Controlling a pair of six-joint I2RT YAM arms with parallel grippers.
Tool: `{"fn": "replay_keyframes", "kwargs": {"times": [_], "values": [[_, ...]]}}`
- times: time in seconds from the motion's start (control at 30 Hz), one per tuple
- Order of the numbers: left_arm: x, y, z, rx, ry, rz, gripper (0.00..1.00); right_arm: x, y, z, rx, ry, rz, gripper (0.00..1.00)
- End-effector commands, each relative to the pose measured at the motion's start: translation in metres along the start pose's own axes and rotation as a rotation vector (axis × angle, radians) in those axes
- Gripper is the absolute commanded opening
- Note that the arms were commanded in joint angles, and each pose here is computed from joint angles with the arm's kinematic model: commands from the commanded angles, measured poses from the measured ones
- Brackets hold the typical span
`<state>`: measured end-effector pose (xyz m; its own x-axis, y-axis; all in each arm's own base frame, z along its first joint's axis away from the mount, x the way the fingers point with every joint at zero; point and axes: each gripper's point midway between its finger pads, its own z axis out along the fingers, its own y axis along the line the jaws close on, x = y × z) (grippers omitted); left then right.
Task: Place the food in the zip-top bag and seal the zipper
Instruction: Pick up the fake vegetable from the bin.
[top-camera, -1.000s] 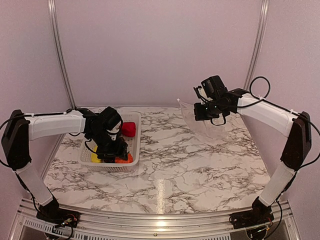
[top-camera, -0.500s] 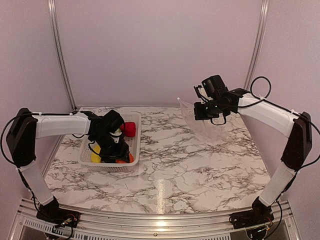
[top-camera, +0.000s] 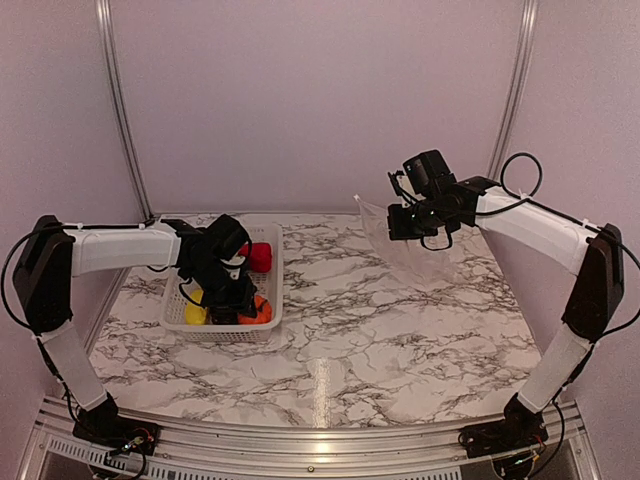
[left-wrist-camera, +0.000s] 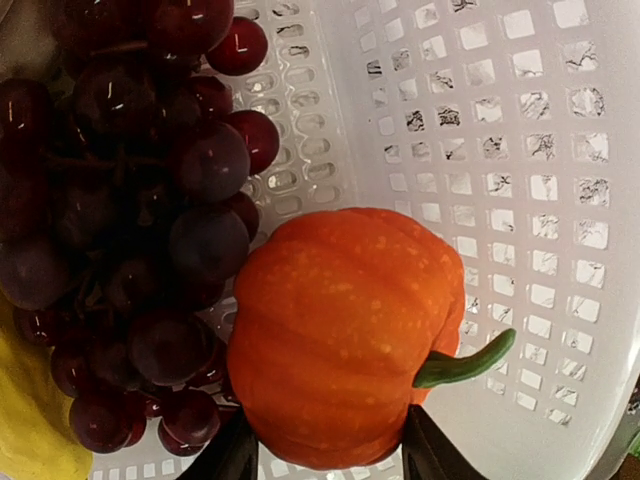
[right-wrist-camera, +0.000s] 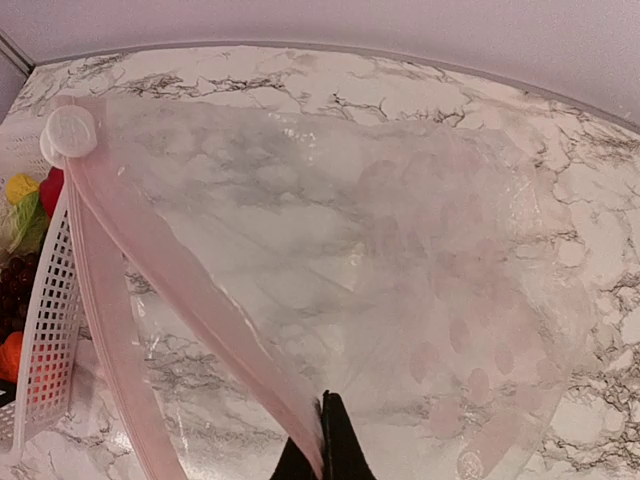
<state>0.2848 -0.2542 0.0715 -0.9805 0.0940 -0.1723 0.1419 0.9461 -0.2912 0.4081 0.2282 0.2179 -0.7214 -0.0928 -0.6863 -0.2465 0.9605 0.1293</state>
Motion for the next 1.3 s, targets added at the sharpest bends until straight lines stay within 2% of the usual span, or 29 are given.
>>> {"fn": "replay_keyframes", "kwargs": {"times": [0.0,0.3,0.5,0.7,0.83,1.1,1.27], "values": [[-0.018,-0.008,-0.017,0.017,-0.088,0.040,0.43,-0.007,0.006,-0.012,-0.018,-0.035,0.010,0.01],[-0.022,-0.005,-0.038,0.010,-0.142,0.056,0.37,-0.008,0.011,-0.011,-0.025,-0.031,0.000,0.01],[-0.039,0.002,-0.077,-0.051,-0.226,0.087,0.37,-0.011,0.026,-0.011,-0.029,-0.029,-0.054,0.01],[-0.061,-0.016,-0.115,-0.016,-0.318,0.107,0.38,-0.012,0.050,-0.004,-0.082,-0.014,-0.069,0.01],[-0.077,-0.042,-0.142,0.085,-0.382,0.093,0.38,-0.014,0.069,0.002,-0.123,0.000,-0.080,0.01],[-0.107,-0.107,-0.200,0.467,-0.614,0.091,0.37,-0.020,0.098,0.010,-0.203,0.014,-0.076,0.01],[-0.115,-0.140,-0.211,0.658,-0.622,0.086,0.36,-0.020,0.111,0.011,-0.255,0.025,-0.056,0.00]]}}
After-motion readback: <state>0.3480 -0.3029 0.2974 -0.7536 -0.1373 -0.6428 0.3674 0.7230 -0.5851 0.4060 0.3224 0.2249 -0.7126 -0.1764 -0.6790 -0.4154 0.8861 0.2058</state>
